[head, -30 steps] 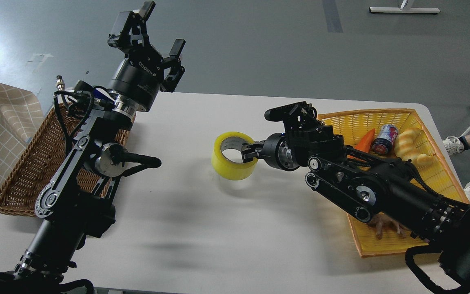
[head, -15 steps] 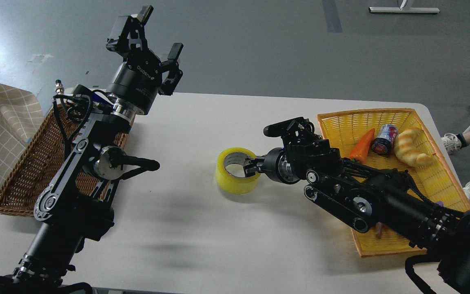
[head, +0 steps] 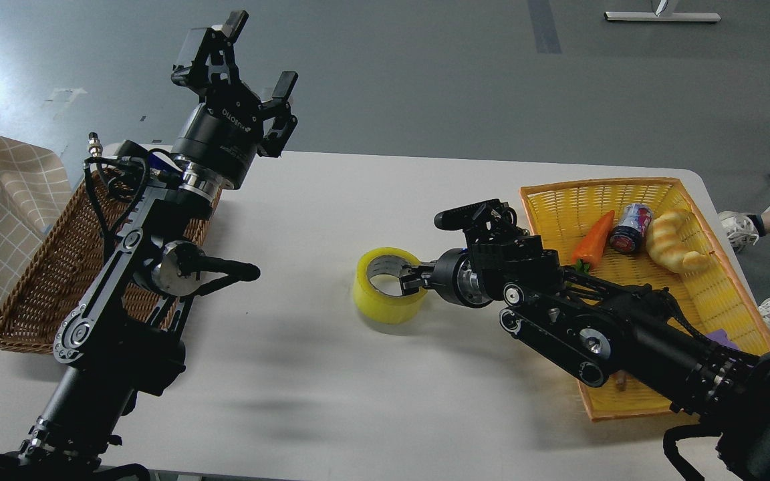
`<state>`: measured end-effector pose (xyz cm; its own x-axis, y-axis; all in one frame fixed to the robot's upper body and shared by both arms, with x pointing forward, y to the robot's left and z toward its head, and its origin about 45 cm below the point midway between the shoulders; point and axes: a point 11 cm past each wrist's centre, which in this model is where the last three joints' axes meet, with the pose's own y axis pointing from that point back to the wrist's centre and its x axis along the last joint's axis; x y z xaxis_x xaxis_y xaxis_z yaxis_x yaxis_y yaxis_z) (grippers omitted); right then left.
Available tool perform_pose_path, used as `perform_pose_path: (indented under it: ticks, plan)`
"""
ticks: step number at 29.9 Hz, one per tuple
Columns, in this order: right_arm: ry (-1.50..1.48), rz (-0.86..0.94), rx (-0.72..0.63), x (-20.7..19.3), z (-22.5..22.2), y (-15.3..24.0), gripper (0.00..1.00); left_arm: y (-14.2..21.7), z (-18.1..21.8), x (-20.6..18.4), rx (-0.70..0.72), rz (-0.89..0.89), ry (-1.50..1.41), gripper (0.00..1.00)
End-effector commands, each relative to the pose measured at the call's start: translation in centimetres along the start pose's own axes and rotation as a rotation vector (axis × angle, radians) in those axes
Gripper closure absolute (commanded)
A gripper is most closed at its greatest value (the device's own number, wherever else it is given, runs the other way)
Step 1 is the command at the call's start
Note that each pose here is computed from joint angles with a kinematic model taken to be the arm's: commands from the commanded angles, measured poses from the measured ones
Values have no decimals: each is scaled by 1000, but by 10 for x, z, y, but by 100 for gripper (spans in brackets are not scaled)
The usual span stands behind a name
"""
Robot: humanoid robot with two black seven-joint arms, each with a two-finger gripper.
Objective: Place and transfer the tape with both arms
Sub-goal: 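Release the tape roll on the table and raise the right gripper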
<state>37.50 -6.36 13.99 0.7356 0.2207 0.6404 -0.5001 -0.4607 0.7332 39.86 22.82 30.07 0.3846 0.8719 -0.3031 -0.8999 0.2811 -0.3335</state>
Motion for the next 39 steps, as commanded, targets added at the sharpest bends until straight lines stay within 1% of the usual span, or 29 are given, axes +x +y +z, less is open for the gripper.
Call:
perform_pose_path:
  ticks: [1, 2, 3, 4, 7, 8, 9, 11, 13, 16, 21, 24, 28, 29, 30, 32, 33, 34, 36, 39]
  plan:
    - [-25, 17, 3, 6, 2, 2, 76, 0, 1, 2, 1, 1, -6, 2]
    - [-30, 21, 4, 8, 3, 3, 65, 1, 2, 3, 1, 2, -9, 2]
    - [-43, 27, 9, 10, 3, 3, 47, 1, 2, 4, 1, 3, -13, 2]
    - [-44, 27, 12, 10, 3, 3, 40, 1, 2, 4, 2, 2, -13, 2]
    - [-49, 28, 15, 10, 3, 4, 30, 1, 3, 5, 2, 3, -16, 2]
    - [-50, 29, 17, 11, 2, 4, 22, 1, 3, 5, 2, 3, -16, 2]
    - [-49, 29, 18, 11, 2, 4, 20, 1, 3, 5, 2, 3, -16, 2]
    - [-51, 30, 17, 11, 2, 4, 19, 1, 3, 5, 2, 3, -16, 2]
    - [-61, 40, 19, 15, 3, 5, 13, 1, 4, 6, 1, 4, -18, 2]
    - [-98, 84, 22, 32, 6, 12, 2, 1, 5, 7, 2, 7, -23, 2]
    - [-194, 197, 73, 68, 7, 31, 2, 1, 5, 8, -1, 15, -16, 2]
    - [-233, 265, 84, 86, 18, 48, 1, 2, 5, 8, 2, 14, -19, 2]
    - [-247, 379, 76, 114, 44, 86, 0, 2, 4, 7, 10, -2, -27, 2]
    - [-287, 419, 105, 123, 47, 99, 0, 1, 4, 7, 12, -3, -28, 2]
    - [-287, 420, 106, 123, 47, 100, 0, 1, 4, 7, 12, -3, -28, 2]
    - [-521, 461, 257, 125, 56, 119, 0, -1, 5, 5, 9, -8, -28, 2]
    - [-573, 470, 292, 126, 58, 124, 0, -1, 5, 5, 9, -10, -30, 2]
    - [-674, 490, 367, 129, 62, 134, 0, -2, 5, 4, 8, -11, -29, 2]
    - [-745, 516, 436, 135, 65, 145, 0, -3, 5, 3, 7, -11, -26, 2]
    - [-880, 601, 567, 145, 78, 173, 0, -3, 4, -1, 0, -21, -15, 2]
